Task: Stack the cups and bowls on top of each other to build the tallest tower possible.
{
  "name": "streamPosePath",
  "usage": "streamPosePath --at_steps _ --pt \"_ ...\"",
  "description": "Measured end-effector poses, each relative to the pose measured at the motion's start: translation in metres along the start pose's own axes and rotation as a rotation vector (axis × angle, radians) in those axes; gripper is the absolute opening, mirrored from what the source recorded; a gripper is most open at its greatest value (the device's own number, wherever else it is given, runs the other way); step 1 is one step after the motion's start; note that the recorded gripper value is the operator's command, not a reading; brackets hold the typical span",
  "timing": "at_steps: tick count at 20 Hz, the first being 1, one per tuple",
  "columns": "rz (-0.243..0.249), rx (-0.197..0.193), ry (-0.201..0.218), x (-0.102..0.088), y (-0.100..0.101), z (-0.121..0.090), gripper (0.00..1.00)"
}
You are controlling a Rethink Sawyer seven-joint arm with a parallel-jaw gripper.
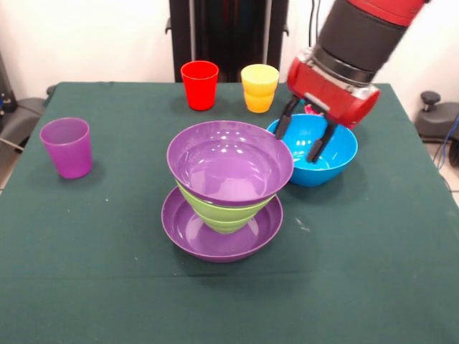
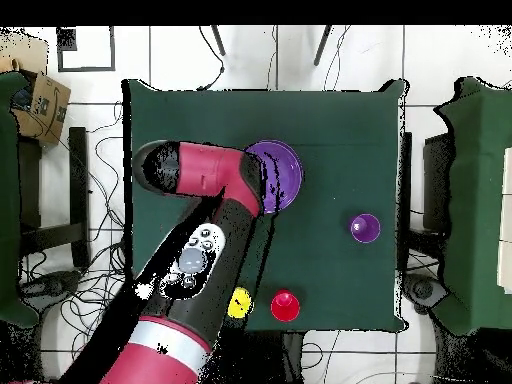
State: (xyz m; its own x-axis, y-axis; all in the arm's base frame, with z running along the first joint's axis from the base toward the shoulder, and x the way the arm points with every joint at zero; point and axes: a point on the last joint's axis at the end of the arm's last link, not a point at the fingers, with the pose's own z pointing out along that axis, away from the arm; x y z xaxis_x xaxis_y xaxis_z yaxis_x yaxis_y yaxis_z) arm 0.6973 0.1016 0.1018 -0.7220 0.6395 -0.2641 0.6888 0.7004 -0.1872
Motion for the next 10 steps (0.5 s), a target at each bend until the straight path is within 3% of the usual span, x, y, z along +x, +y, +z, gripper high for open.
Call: streamPosePath --at_steps 5,10 --pt "0.059 -0.076 0.005 -0.009 -0.021 0.013 1.0" --pt "0.08 -0.152 0.015 0.006 -0.024 0.033 1.0"
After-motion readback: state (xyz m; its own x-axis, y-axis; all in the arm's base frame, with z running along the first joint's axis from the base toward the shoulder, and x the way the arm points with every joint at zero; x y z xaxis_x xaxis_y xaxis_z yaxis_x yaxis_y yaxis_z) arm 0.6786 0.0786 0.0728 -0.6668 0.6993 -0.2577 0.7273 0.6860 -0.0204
